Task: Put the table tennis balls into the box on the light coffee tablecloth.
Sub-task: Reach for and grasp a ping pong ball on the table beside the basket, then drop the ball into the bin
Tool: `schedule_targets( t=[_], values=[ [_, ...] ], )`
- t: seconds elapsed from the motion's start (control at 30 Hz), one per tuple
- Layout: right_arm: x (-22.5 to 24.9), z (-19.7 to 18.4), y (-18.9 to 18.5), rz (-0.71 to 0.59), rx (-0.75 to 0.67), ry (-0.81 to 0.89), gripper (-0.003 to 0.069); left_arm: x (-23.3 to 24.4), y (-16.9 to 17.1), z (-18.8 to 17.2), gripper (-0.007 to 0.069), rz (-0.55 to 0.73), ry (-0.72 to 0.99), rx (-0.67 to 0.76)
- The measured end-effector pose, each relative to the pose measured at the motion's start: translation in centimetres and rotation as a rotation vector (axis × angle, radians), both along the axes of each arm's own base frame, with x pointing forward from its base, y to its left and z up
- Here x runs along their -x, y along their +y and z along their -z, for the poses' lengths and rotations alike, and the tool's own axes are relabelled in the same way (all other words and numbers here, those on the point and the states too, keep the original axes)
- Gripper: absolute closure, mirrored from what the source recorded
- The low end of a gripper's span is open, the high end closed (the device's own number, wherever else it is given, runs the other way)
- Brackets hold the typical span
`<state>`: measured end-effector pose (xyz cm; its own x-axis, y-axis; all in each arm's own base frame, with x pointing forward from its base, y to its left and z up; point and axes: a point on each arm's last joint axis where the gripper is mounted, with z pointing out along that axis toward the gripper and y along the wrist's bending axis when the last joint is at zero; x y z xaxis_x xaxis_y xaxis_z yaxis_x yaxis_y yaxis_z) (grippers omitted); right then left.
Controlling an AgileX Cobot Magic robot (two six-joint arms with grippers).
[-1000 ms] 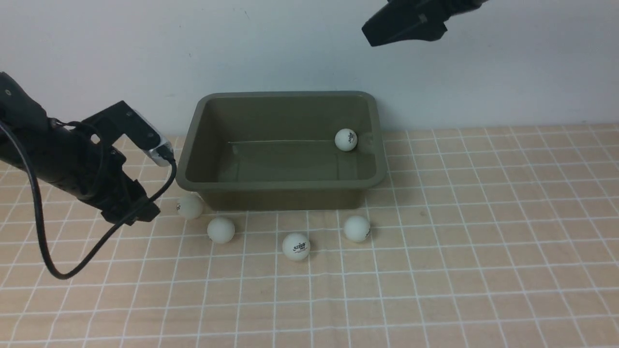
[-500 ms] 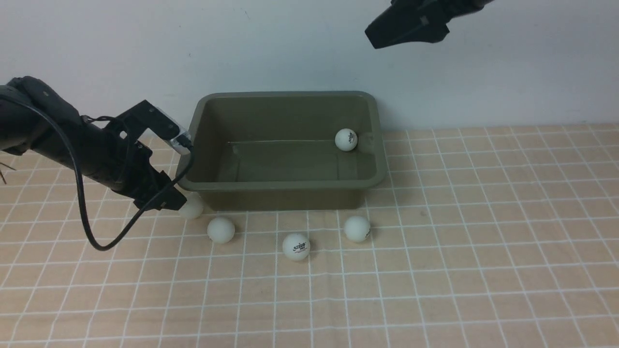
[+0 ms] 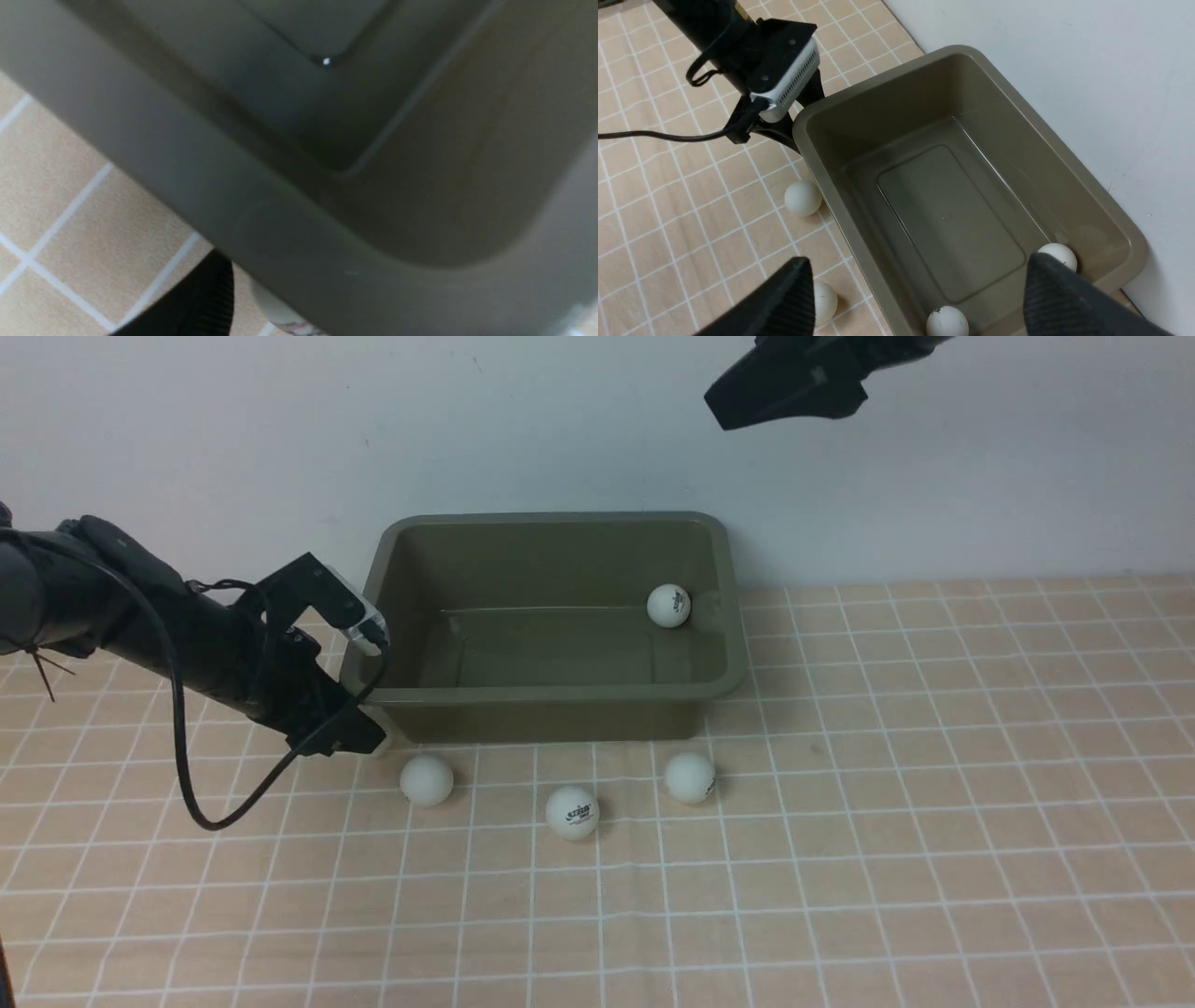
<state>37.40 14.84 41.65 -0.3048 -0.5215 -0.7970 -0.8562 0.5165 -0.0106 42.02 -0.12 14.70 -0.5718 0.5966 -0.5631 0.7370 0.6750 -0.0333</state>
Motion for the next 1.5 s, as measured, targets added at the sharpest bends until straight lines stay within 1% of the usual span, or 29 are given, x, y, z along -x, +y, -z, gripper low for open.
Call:
schedule_targets(
  t=[0.13,0.17,0.2,0.33,0.43,0.53,0.57,0.67,0.73,0.77,0.9,0.97,1.0,1.03,1.1,1.2,1.27,1.33,1.4,1.5],
  values=[
    [0.0,0.0,0.0,0.000,-0.001,0.000,0.0121,-0.2,0.0,1.1,0.0270,0.012,0.005,-0.006],
    [0.0,0.0,0.0,-0.001,-0.002,0.001,0.0127,-0.2,0.0,1.4,0.0294,0.014,0.012,-0.006],
    [0.0,0.0,0.0,-0.001,-0.002,0.001,0.0131,-0.2,0.0,1.5,0.0307,0.011,0.012,-0.002],
    [0.0,0.0,0.0,-0.002,-0.003,0.002,0.0153,0.1,0.4,0.9,0.0307,0.027,0.021,-0.015],
    [0.0,0.0,0.0,-0.002,-0.003,0.002,0.0165,1.0,1.8,-0.6,0.0307,0.044,0.046,-0.029],
    [0.0,0.0,0.0,-0.002,-0.003,0.002,0.0172,2.0,3.7,-2.7,0.0307,0.009,0.072,-0.023],
    [0.0,0.0,0.0,-0.002,-0.002,0.002,0.0173,2.4,4.4,-3.6,0.0307,-0.015,0.074,-0.007],
    [0.0,0.0,0.0,-0.003,-0.002,0.003,0.0174,2.9,5.1,-5.6,0.0307,-0.041,0.040,0.058],
    [0.0,0.0,0.0,-0.003,-0.002,0.003,0.0174,2.5,4.8,-6.8,0.0307,-0.032,-0.008,0.125],
    [0.0,0.0,0.0,-0.003,-0.002,0.003,0.0174,2.1,4.1,-7.6,0.0307,-0.028,-0.044,0.184],
    [0.0,0.0,0.0,-0.002,-0.002,0.002,0.0174,0.4,1.7,-8.8,0.0307,-0.008,-0.093,0.260],
    [0.0,0.0,0.0,-0.002,-0.002,0.002,0.0174,-0.5,0.3,-8.8,0.0307,0.013,-0.093,0.260],
    [0.0,0.0,0.0,-0.002,-0.002,0.002,0.0175,-1.5,-1.0,-8.5,0.0307,0.038,-0.090,0.230],
    [0.0,0.0,0.0,-0.002,-0.002,0.002,0.0175,-1.6,-1.2,-8.7,0.0307,0.042,-0.091,0.226],
    [0.0,0.0,0.0,0.002,-0.004,-0.002,0.0175,-3.0,-3.0,-8.1,0.0307,0.054,-0.068,0.176],
    [0.0,0.0,0.0,0.002,-0.005,-0.003,0.0175,-3.9,-4.0,-8.2,0.0307,0.045,-0.051,0.137],
    [0.0,0.0,0.0,0.002,-0.005,-0.003,0.0175,-4.3,-4.4,-8.7,0.0288,0.039,-0.056,0.132],
    [0.0,0.0,0.0,0.002,-0.005,-0.003,0.0175,-4.6,-4.6,-10.2,0.0212,0.020,-0.063,0.143],
    [0.0,0.0,0.0,0.002,-0.005,-0.003,0.0175,-4.4,-4.6,-12.1,0.0158,-0.003,-0.029,0.162],
    [0.0,0.0,0.0,0.002,-0.004,-0.003,0.0175,-3.6,-3.9,-15.0,0.0152,-0.053,0.021,0.153]
  ],
)
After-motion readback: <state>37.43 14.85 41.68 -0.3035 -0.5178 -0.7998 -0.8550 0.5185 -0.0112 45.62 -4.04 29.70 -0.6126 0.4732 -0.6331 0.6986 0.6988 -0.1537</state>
